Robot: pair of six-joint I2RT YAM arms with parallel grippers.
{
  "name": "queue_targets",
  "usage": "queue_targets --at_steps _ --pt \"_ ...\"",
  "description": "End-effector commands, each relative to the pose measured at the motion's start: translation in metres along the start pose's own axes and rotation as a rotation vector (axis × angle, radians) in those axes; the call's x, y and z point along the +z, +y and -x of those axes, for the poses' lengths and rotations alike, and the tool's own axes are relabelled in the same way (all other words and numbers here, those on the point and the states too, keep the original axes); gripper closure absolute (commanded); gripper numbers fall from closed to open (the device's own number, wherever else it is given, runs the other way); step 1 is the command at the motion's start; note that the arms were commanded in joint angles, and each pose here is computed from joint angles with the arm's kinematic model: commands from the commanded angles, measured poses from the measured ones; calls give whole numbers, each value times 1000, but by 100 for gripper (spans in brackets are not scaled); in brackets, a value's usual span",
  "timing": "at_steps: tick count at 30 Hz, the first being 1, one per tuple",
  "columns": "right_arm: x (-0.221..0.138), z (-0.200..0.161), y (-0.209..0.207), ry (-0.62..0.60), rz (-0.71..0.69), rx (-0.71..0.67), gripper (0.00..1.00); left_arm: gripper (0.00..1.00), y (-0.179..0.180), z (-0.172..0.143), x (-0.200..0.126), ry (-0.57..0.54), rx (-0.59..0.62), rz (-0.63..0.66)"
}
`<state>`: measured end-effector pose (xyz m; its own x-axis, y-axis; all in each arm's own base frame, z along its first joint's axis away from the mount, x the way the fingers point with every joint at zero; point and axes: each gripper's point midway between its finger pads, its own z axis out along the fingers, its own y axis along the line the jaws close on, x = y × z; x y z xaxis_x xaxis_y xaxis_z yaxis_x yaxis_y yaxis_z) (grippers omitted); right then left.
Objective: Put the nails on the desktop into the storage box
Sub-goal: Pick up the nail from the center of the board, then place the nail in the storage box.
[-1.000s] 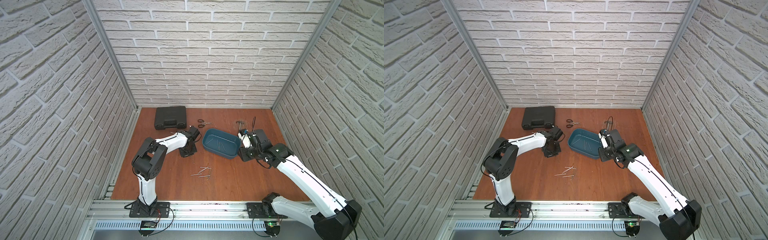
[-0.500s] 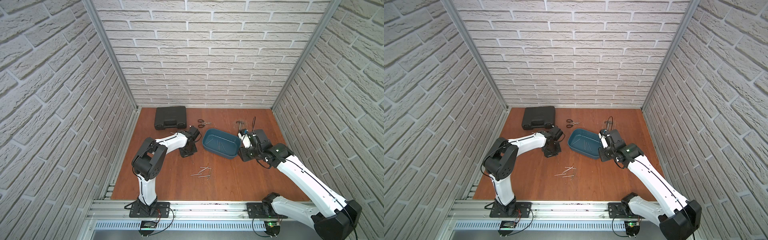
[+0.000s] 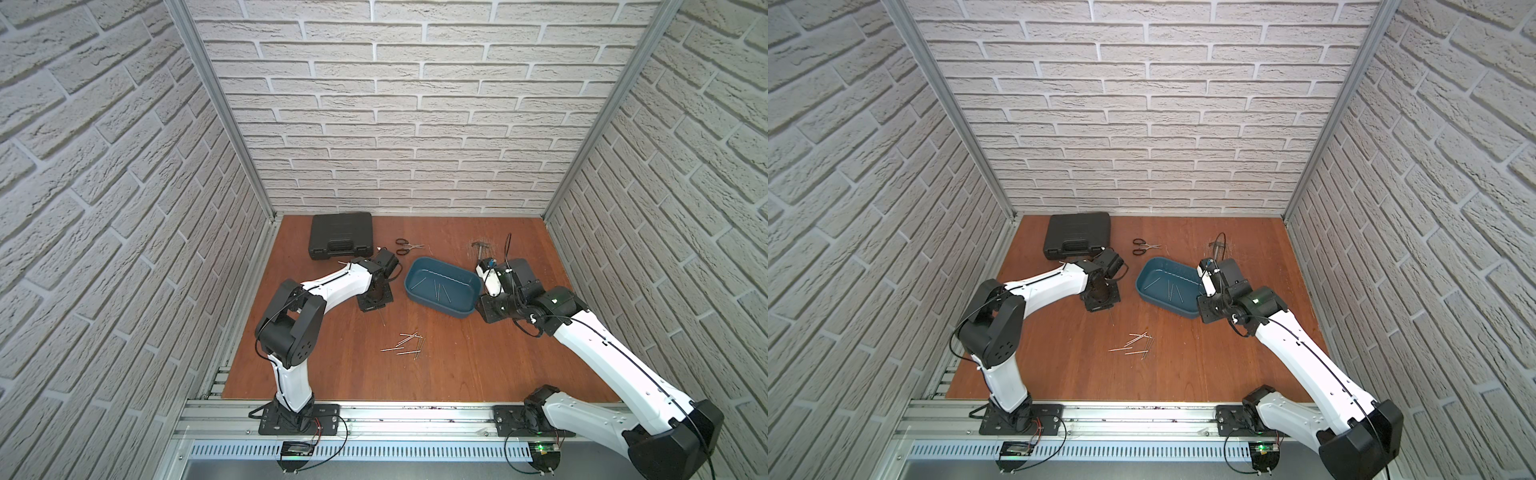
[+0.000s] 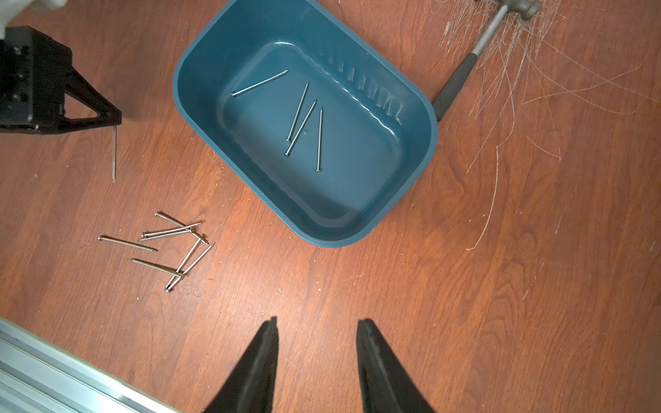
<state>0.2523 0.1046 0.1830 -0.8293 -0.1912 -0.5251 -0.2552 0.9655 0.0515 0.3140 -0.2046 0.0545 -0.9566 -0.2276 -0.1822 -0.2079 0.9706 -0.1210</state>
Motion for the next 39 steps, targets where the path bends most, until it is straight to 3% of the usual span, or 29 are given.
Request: queue_targets --at_steps 1,15,31,34,39 --pt "-4 7 -2 -28 -5 1 59 100 -7 13 -27 -57 22 -24" --pt "-9 8 -7 -37 -26 22 59 100 -95 57 -84 -167 113 -210" --pt "-21 -4 -16 -34 -59 40 59 100 -187 57 -65 -138 176 -383" --pt "-23 -7 -17 -33 -59 41 59 93 -195 57 -61 -142 190 -401" --pt "-25 -8 -16 -32 -53 42 59 67 -199 60 -64 -165 204 -418"
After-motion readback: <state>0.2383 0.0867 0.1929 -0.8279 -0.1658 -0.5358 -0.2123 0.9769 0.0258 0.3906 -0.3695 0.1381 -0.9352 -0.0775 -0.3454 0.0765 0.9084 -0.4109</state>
